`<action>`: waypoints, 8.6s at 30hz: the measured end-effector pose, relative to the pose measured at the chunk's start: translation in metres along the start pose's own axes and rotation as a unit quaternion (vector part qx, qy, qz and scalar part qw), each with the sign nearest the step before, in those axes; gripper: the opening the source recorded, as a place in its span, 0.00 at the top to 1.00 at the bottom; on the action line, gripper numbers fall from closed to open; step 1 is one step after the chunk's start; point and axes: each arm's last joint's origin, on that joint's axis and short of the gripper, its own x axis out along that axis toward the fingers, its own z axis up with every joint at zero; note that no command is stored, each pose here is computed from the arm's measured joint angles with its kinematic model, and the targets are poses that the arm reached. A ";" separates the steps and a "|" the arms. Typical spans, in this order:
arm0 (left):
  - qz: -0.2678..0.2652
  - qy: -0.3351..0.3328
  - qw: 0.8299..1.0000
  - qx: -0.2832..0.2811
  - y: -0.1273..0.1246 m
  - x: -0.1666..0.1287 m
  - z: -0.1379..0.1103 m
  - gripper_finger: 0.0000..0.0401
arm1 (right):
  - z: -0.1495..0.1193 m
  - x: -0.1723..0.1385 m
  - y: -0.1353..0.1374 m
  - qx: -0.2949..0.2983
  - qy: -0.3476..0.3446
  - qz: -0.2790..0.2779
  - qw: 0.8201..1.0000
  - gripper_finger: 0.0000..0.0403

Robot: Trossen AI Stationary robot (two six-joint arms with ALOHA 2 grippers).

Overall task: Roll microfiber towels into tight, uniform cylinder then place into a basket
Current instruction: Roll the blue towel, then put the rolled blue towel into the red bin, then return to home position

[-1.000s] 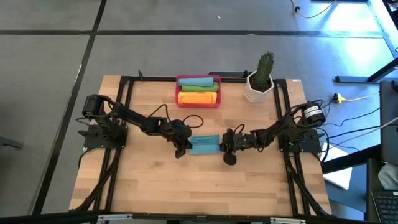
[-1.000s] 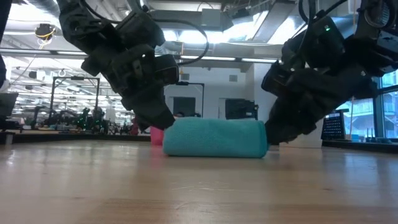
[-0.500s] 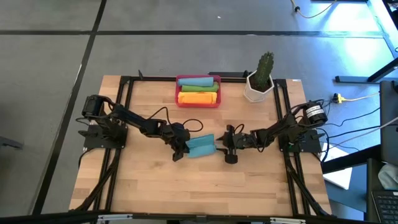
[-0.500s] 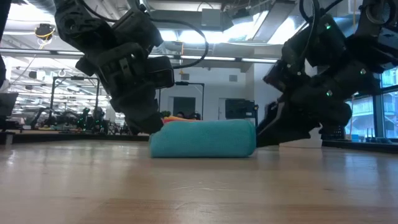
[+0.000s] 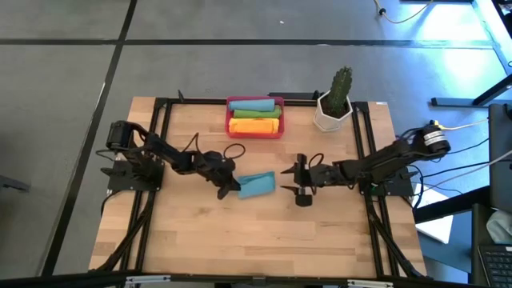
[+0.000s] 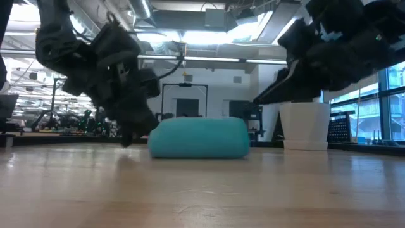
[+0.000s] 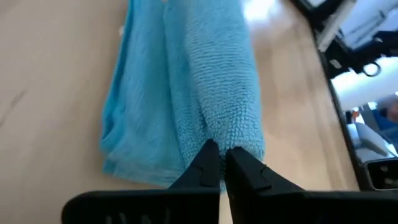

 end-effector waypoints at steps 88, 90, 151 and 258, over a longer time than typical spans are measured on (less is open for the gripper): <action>0.355 0.312 0.618 0.628 -0.104 0.076 -0.007 0.27 | -0.003 0.122 -0.025 0.080 0.093 0.024 0.992 0.90; 0.357 0.323 0.609 0.630 -0.102 0.075 -0.008 0.27 | -0.003 0.122 -0.025 0.080 0.093 0.026 0.992 0.90; 0.381 0.291 0.675 0.560 -0.090 0.080 -0.001 0.99 | -0.001 0.090 0.018 -0.278 0.200 -0.117 0.932 0.62; 0.209 -0.141 0.889 0.382 -0.128 -0.178 0.157 0.57 | 0.138 -0.126 -0.119 -0.065 -0.094 -0.078 0.990 0.65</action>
